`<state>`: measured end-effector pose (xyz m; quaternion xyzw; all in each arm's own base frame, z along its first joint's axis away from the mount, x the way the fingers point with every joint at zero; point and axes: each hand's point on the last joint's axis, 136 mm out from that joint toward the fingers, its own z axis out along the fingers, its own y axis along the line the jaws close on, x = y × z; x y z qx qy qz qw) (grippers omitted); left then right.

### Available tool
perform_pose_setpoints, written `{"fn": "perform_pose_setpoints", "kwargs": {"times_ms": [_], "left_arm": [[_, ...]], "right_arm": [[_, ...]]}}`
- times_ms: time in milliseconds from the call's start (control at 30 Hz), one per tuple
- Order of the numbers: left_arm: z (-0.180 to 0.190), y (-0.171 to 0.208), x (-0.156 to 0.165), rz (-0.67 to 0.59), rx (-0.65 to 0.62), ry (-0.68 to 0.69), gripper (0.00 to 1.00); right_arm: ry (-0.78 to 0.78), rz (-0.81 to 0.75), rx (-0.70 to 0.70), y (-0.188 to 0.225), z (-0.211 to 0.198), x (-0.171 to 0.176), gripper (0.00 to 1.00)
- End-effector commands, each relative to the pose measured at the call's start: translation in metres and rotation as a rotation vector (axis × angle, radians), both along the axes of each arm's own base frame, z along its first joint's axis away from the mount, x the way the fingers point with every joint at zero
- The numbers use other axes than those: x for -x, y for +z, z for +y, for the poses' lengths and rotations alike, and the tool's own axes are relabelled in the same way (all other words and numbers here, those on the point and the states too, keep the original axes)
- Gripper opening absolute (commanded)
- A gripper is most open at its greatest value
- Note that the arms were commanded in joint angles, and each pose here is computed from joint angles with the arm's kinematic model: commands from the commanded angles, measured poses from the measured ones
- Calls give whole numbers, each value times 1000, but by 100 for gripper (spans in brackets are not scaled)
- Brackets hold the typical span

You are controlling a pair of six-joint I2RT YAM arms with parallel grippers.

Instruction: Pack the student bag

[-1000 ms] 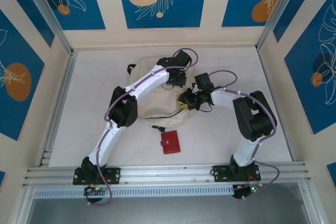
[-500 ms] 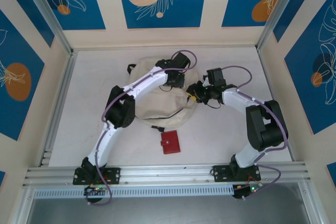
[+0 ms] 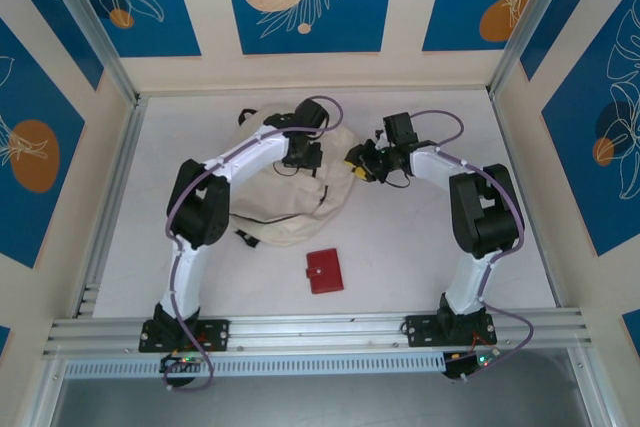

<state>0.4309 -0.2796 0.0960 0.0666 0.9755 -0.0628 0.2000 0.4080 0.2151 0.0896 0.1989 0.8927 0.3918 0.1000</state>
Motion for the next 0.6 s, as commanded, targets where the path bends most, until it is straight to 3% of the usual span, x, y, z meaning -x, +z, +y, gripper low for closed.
{"fn": "perform_pose_setpoints", "kwargs": {"times_ms": [0,200,400,567], "left_arm": [[7,35,7,-42,13,-29,23],[-8,45,18,-75,-18,-82,33],[-16,25,27,-56,-139,-124,35],[-11,12,26,-58,-256,-120,37]], "right_arm": [[31,10,-14,5,8,5,39],[6,2,7,7,1,11,46],[-24,3,28,5,-9,18,57],[-42,14,34,2,-16,21,60]]}}
